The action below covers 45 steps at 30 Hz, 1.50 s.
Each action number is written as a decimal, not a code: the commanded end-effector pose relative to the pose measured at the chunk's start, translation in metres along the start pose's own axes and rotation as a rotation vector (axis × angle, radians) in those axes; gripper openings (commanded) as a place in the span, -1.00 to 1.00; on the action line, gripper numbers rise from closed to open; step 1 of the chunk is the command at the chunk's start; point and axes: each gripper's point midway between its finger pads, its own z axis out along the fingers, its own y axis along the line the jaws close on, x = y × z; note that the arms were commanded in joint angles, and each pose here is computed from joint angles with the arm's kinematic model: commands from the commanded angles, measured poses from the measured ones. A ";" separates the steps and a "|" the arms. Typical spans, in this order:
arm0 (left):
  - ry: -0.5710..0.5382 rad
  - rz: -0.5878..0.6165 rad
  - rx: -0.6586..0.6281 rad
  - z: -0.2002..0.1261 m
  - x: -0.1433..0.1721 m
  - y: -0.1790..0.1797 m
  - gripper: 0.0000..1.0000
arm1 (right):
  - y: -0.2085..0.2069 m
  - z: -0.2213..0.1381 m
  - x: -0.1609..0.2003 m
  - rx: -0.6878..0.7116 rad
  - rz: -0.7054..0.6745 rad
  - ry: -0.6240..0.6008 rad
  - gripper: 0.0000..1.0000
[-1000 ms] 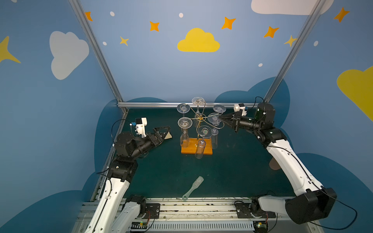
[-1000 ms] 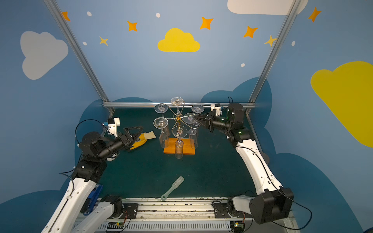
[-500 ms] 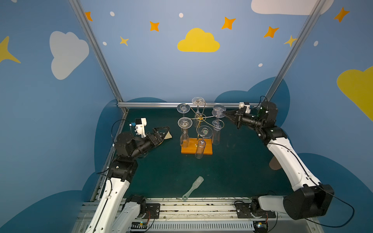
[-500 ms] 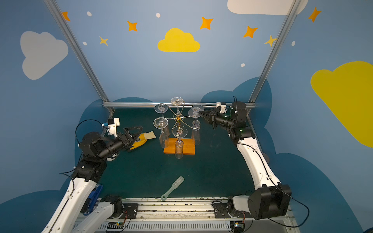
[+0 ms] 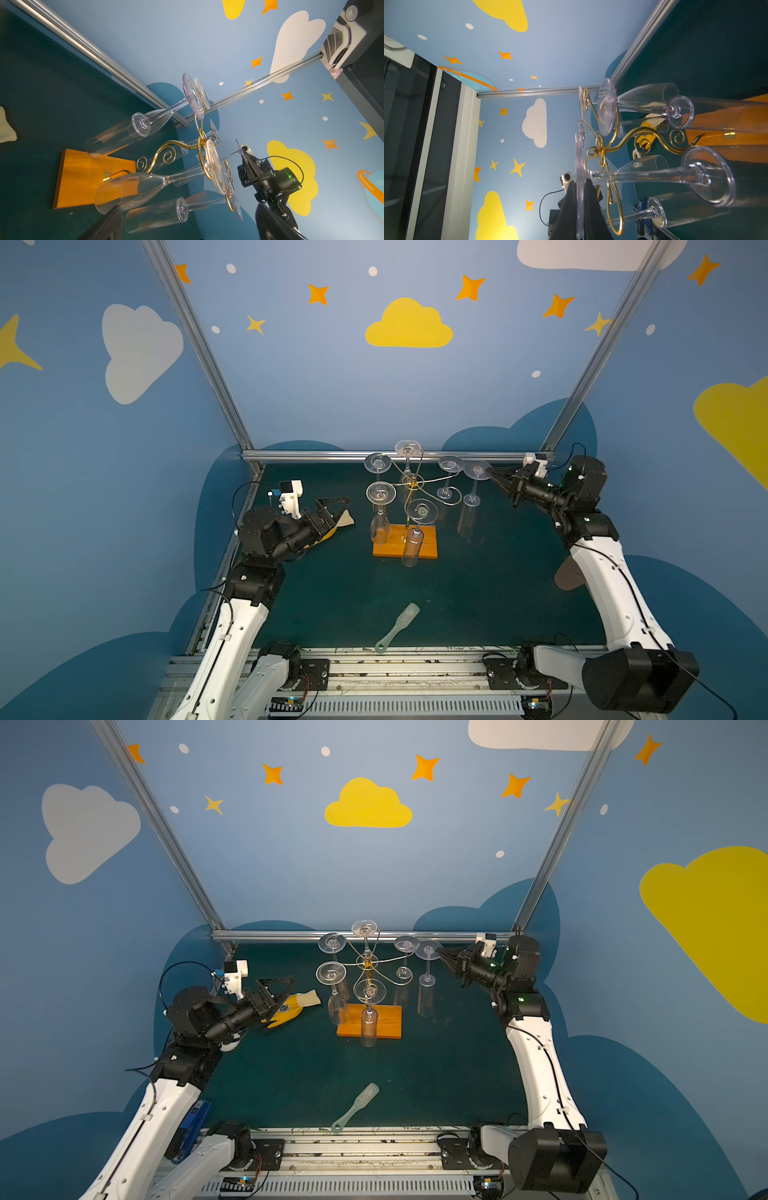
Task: Take the wine glass off the wine glass rack
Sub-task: Pick up the wine glass from the wine glass rack.
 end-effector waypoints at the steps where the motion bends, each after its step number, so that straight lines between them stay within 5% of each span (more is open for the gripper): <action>1: -0.017 0.064 0.058 -0.004 -0.012 -0.027 0.96 | 0.007 -0.019 0.003 -0.009 -0.051 -0.012 -1.00; 12: -0.017 0.197 0.152 -0.008 -0.032 -0.080 0.96 | 0.038 -0.054 -0.007 -0.032 -0.224 -0.089 -1.00; 24: 0.075 0.312 0.332 0.009 -0.031 -0.151 0.94 | 0.106 -0.070 0.027 -0.114 -0.751 -0.103 -1.00; 40: 0.259 0.250 0.529 0.052 0.002 -0.205 0.91 | 0.128 -0.078 0.111 -0.306 -1.425 -0.038 -1.00; 45: 0.326 0.251 0.572 0.061 0.024 -0.218 0.91 | 0.125 -0.077 0.130 -0.358 -1.525 0.009 -1.00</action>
